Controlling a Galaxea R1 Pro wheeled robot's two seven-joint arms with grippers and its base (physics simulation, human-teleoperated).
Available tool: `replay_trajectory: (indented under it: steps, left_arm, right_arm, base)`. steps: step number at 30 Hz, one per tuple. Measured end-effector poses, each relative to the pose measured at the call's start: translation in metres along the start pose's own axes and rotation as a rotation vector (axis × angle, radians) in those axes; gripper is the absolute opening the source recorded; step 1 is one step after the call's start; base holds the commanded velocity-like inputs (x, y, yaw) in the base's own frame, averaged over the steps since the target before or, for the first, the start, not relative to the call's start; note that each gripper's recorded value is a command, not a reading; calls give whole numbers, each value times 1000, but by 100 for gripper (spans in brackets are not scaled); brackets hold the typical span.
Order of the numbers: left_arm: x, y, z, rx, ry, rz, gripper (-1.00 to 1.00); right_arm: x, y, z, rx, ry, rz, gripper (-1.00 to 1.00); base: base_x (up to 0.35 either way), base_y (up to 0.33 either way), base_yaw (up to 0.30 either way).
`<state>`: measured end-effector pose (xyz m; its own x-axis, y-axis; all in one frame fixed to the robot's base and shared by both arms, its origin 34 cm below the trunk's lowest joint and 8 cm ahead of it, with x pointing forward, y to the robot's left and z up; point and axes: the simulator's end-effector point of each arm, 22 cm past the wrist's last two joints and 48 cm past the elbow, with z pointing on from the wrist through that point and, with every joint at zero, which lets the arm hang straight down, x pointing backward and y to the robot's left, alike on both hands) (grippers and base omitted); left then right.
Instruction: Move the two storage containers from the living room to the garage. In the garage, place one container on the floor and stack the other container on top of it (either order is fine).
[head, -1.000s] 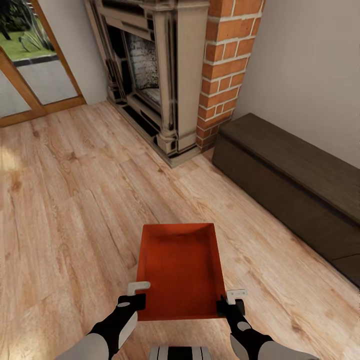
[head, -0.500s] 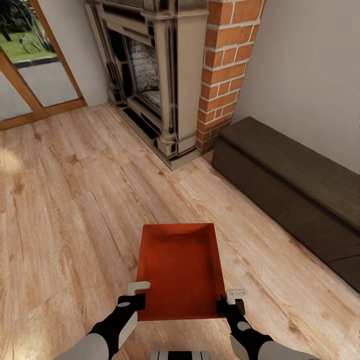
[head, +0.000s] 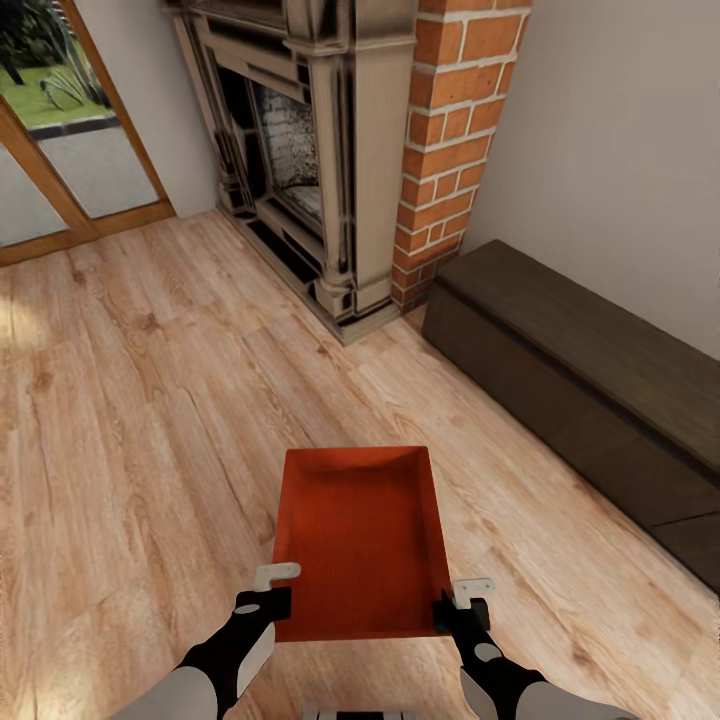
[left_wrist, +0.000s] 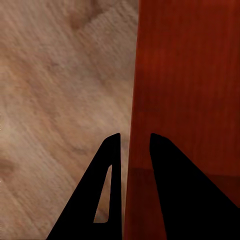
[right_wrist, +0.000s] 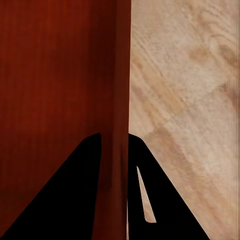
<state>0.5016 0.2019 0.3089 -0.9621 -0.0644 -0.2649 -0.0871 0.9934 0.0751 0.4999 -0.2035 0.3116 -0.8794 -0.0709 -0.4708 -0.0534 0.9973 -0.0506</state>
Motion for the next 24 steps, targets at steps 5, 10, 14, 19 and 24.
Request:
replay_trajectory:
  steps: [5, 10, 14, 19, 24]
  left_arm:
    - [-4, 1, -9, 0, 0, 0, -100]
    - [-7, 1, -18, 0, 0, 0, -100]
    - [-11, 2, -25, -1, -1, 3, -100]
    - [-14, 3, -34, -1, 0, 2, -100]
    - [-17, 3, -42, -1, 0, 2, -100]
  right_arm:
    - [-6, -1, -8, 0, 0, 0, -100]
    - [-11, -1, -16, 0, 0, 0, -100]
    - [-15, -1, -23, 3, 0, 5, -100]
    - [-20, -2, -30, 2, 0, 4, -100]
    - [-25, -2, -38, 2, 1, 4, -100]
  base:
    - [0, 0, 0]
    - [0, 0, 0]
    - [0, 0, 0]
    - [0, 0, 0]
    - [0, 0, 0]
